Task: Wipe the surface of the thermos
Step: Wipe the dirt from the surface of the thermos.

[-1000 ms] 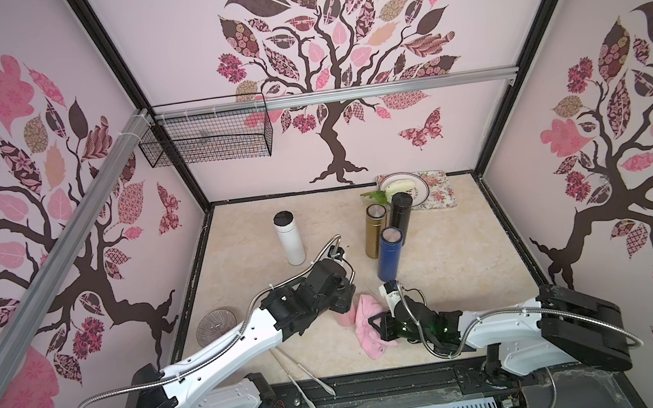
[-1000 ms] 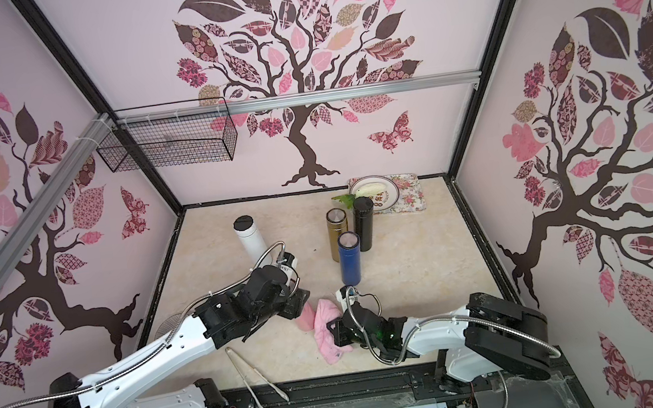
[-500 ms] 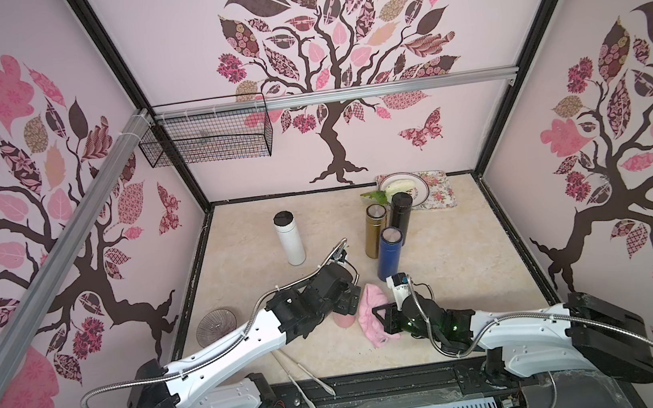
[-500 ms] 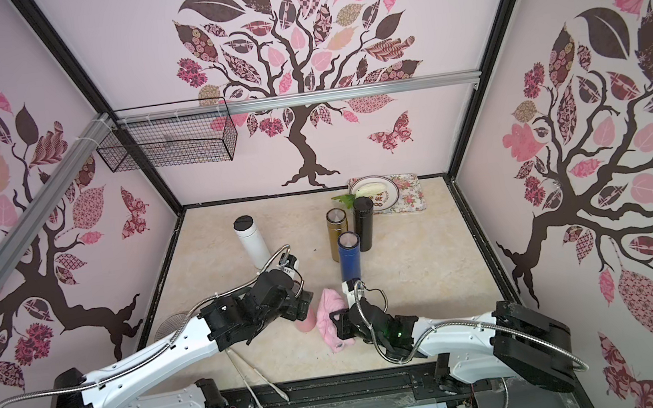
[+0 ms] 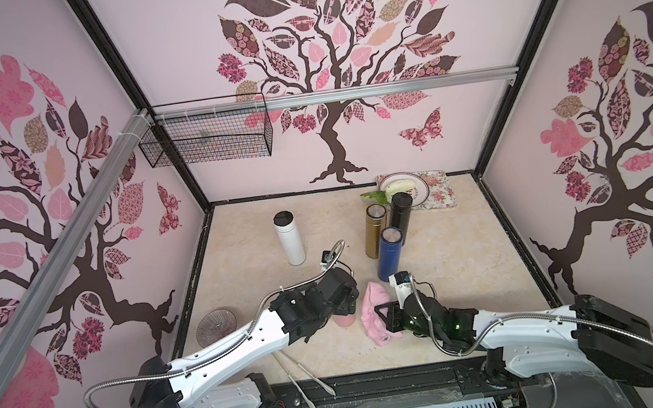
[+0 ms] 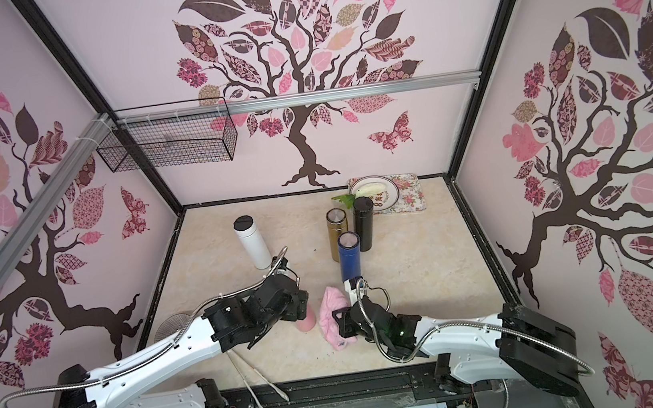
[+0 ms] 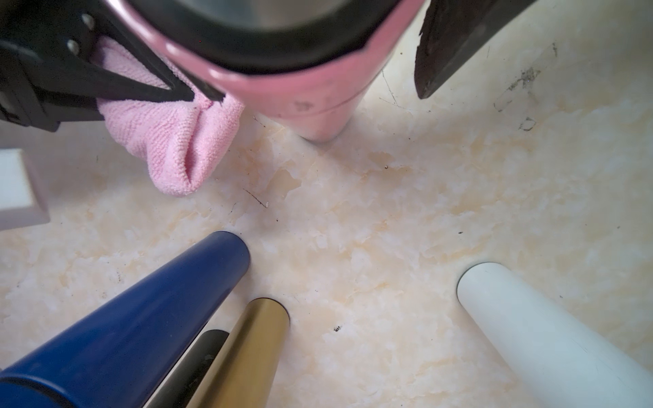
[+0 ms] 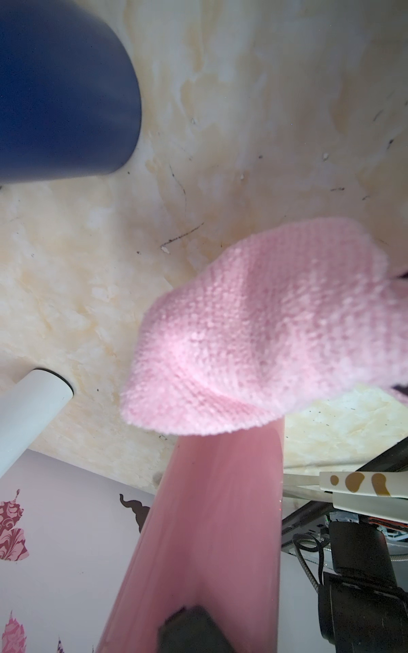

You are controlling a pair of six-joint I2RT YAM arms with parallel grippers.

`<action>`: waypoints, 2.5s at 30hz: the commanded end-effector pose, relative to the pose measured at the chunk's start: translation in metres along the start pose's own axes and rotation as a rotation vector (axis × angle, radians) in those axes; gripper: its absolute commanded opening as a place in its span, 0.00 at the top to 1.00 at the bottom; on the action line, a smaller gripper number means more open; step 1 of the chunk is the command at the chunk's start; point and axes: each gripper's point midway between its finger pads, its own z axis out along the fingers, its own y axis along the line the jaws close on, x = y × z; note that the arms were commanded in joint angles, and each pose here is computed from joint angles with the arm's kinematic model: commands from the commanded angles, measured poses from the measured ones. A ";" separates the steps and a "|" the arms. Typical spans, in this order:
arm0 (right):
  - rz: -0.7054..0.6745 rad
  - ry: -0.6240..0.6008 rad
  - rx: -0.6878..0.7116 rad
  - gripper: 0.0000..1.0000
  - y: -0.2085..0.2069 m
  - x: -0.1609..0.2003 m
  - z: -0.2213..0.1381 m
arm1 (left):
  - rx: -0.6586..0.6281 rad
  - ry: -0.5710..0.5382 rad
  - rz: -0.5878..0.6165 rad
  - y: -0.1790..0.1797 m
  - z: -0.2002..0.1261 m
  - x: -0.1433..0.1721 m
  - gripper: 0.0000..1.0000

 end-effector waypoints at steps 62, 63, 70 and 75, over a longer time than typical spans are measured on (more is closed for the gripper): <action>0.119 0.114 -0.296 1.00 0.074 -0.008 -0.021 | 0.236 -0.170 0.344 -0.051 -0.031 -0.032 1.00; 0.119 0.130 -0.297 1.00 0.075 -0.008 -0.024 | 0.285 -0.173 0.375 -0.057 -0.033 -0.028 1.00; 0.258 0.192 -0.472 1.00 0.076 -0.015 -0.040 | 0.456 -0.151 0.534 -0.074 -0.033 0.005 1.00; 0.307 0.157 -0.773 1.00 0.109 -0.054 -0.066 | 0.589 -0.160 0.535 -0.089 -0.039 0.019 1.00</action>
